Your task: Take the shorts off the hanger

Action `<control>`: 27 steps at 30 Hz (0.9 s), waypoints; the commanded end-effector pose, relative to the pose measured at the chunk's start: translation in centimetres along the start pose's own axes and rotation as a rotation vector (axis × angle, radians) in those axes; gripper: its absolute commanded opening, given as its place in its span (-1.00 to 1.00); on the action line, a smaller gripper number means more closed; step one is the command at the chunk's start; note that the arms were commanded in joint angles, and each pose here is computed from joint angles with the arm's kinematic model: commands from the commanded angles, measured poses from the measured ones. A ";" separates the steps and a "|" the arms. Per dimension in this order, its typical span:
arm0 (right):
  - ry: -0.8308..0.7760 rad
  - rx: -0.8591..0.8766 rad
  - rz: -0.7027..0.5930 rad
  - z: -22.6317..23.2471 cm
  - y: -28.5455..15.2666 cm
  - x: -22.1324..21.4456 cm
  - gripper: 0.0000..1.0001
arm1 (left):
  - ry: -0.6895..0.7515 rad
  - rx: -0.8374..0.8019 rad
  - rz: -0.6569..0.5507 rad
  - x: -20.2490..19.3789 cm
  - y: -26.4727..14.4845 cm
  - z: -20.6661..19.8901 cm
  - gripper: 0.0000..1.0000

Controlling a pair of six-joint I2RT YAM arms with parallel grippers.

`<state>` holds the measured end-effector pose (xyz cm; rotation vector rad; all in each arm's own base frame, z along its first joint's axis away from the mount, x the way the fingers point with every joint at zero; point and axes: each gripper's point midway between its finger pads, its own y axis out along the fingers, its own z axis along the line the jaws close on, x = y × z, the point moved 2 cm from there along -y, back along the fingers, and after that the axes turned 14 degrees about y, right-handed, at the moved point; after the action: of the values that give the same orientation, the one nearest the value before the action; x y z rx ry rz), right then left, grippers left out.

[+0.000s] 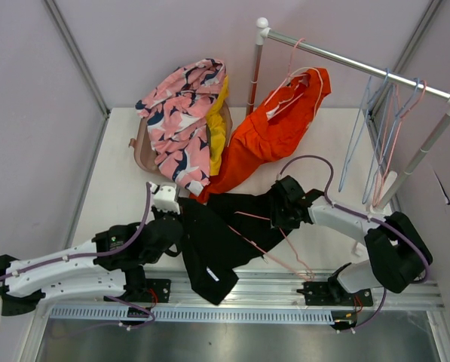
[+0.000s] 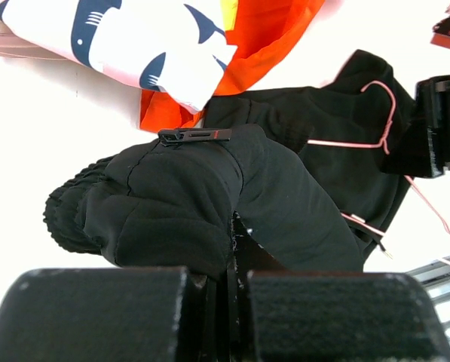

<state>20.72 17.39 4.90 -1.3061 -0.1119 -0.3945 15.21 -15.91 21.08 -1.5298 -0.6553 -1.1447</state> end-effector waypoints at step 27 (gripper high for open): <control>0.019 0.081 -0.176 2.3 -8.0 3.5 -1.00 | -0.012 0.018 -0.036 1.4 -0.4 0.7 -1.00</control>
<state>20.82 17.77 9.60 -1.2326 -0.1626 -0.4625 15.27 -15.63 21.30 -1.5321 -0.6647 -1.1448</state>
